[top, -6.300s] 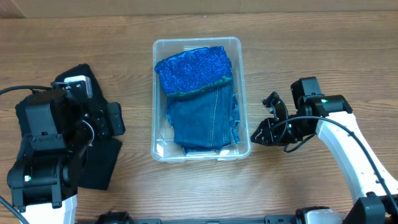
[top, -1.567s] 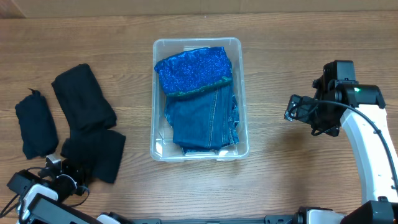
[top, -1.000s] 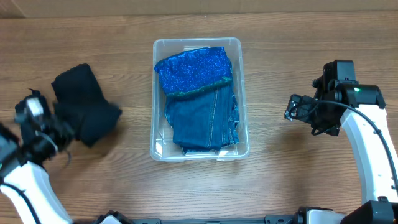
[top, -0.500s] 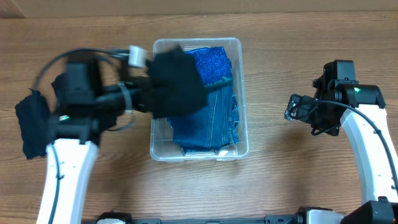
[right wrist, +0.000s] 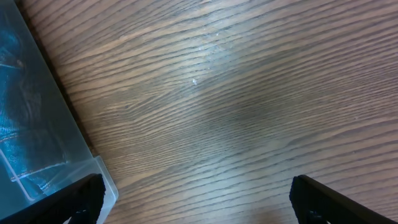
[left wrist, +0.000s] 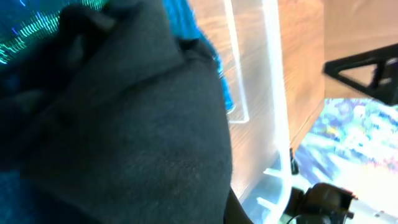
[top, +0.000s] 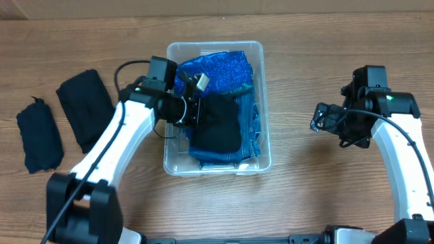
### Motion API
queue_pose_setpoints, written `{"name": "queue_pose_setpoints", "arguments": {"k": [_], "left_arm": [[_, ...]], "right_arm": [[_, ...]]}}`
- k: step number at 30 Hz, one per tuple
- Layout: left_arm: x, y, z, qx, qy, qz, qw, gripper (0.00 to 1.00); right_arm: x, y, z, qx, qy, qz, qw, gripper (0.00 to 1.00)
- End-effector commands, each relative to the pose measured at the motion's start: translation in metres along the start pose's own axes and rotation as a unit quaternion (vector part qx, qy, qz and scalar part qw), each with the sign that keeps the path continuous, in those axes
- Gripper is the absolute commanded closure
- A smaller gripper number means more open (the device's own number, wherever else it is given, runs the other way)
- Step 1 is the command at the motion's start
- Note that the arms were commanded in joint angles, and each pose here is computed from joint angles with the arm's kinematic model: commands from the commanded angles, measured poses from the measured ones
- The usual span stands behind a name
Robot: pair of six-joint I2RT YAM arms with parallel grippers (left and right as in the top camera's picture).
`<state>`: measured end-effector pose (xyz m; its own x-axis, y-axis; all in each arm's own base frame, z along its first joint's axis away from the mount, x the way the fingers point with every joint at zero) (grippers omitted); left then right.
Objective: Pack container
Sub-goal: 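Lift the black cloth and carry it into the container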
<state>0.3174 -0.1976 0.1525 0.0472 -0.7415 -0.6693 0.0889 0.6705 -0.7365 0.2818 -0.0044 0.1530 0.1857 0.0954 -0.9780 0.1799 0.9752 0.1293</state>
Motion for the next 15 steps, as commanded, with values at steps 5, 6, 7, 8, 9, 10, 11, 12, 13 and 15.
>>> {"name": "queue_pose_setpoints", "arguments": {"k": [5, 6, 7, 8, 9, 10, 11, 12, 13, 15], "left_arm": [[0.002, 0.016, -0.016, -0.013, 0.036, 0.047, 0.998, 0.96], [0.000, 0.024, -0.020, -0.023, 0.039, 0.074, 0.996, 0.96], [-0.001, 0.029, -0.022, -0.030, 0.040, 0.091, 0.995, 0.96], [-0.003, 0.035, -0.025, -0.038, 0.044, 0.114, 0.992, 0.96], [-0.005, 0.041, -0.028, -0.043, 0.047, 0.133, 0.989, 0.96], [-0.008, 0.047, -0.030, -0.047, 0.048, 0.153, 0.986, 0.96], [-0.009, 0.050, -0.031, -0.048, 0.048, 0.165, 0.984, 0.96], [-0.012, 0.054, -0.032, -0.051, 0.047, 0.181, 0.981, 0.96], [-0.015, 0.059, -0.032, -0.058, 0.041, 0.200, 0.977, 0.96], [-0.019, 0.064, -0.030, -0.061, 0.030, 0.223, 0.972, 0.96]], "right_arm": [[-0.005, -0.001, 0.005, 0.002, -0.011, -0.002, 1.000, 0.00], [-0.005, -0.001, 0.005, 0.002, -0.011, -0.002, 1.000, 0.00], [-0.005, -0.001, 0.005, 0.002, -0.011, -0.002, 1.000, 0.00], [-0.005, -0.001, 0.005, 0.002, -0.011, -0.002, 1.000, 0.00], [-0.005, -0.001, 0.005, 0.002, -0.011, -0.002, 1.000, 0.00], [-0.005, -0.001, 0.005, 0.002, -0.011, -0.002, 1.000, 0.00], [-0.005, -0.001, 0.005, 0.002, -0.011, -0.002, 1.000, 0.00], [-0.005, -0.001, 0.005, 0.002, -0.011, -0.002, 1.000, 0.00], [-0.005, -0.001, 0.005, 0.002, -0.011, -0.002, 1.000, 0.00], [-0.005, -0.001, 0.005, 0.002, -0.011, -0.002, 1.000, 0.00]]}}
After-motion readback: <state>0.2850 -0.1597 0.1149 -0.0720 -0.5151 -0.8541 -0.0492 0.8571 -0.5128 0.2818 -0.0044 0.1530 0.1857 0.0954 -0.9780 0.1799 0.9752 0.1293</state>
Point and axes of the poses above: each gripper's point midway between its finger pads, its own x axis out along the fingers, its own y axis along the line the jaws close on, z = x × y, the point moved 2 cm from there along -x, back along the fingers, and after that the axes turned 8 degrees about -x, right-handed, at the moved point
